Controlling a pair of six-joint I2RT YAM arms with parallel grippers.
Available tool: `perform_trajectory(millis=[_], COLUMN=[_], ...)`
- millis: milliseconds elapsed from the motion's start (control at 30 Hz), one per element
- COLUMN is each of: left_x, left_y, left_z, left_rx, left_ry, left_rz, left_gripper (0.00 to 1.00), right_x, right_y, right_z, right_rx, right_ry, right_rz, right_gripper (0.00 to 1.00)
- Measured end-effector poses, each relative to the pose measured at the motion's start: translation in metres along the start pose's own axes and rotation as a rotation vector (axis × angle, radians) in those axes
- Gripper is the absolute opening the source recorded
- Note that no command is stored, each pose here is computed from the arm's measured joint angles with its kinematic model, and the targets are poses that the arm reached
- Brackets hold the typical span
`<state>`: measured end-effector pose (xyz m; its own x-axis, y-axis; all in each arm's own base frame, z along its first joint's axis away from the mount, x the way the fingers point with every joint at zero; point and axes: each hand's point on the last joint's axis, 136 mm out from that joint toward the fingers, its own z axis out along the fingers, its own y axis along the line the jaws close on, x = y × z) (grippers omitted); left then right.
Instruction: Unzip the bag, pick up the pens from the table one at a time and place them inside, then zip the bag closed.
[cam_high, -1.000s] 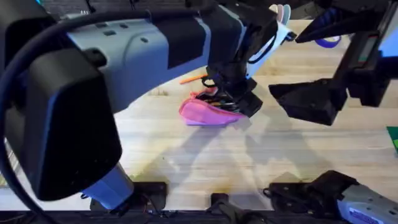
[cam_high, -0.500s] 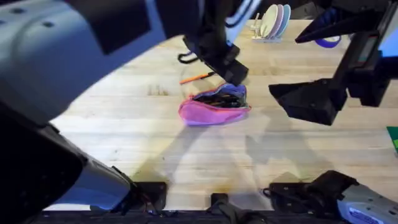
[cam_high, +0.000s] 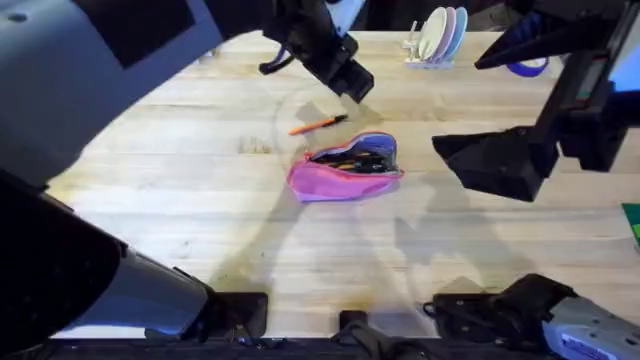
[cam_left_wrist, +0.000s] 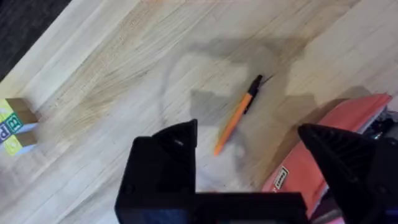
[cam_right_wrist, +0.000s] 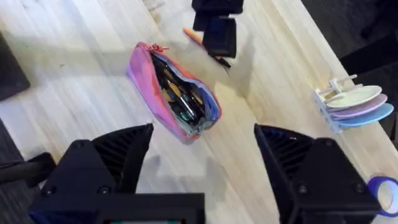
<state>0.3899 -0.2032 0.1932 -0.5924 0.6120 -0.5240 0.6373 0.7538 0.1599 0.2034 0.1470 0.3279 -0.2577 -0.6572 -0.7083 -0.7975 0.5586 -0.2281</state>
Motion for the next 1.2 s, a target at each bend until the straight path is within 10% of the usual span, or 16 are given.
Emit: perform_trajectory(millis=[733,1200], left_x=[0.014,0.043], left_y=[0.009,-0.002], left_z=[0.011,0.083], left_rx=[0.048,0.108], left_ry=[0.042,0.184], left_rz=[-0.029,0.02], left_gripper=[0.993,0.994], right_x=[0.0,0.0], right_y=[0.0,0.0], right_z=[0.0,0.0], right_rx=[0.0,0.0], right_ry=[0.0,0.0], right_rz=[0.0,0.0], right_gripper=[0.997,0.998])
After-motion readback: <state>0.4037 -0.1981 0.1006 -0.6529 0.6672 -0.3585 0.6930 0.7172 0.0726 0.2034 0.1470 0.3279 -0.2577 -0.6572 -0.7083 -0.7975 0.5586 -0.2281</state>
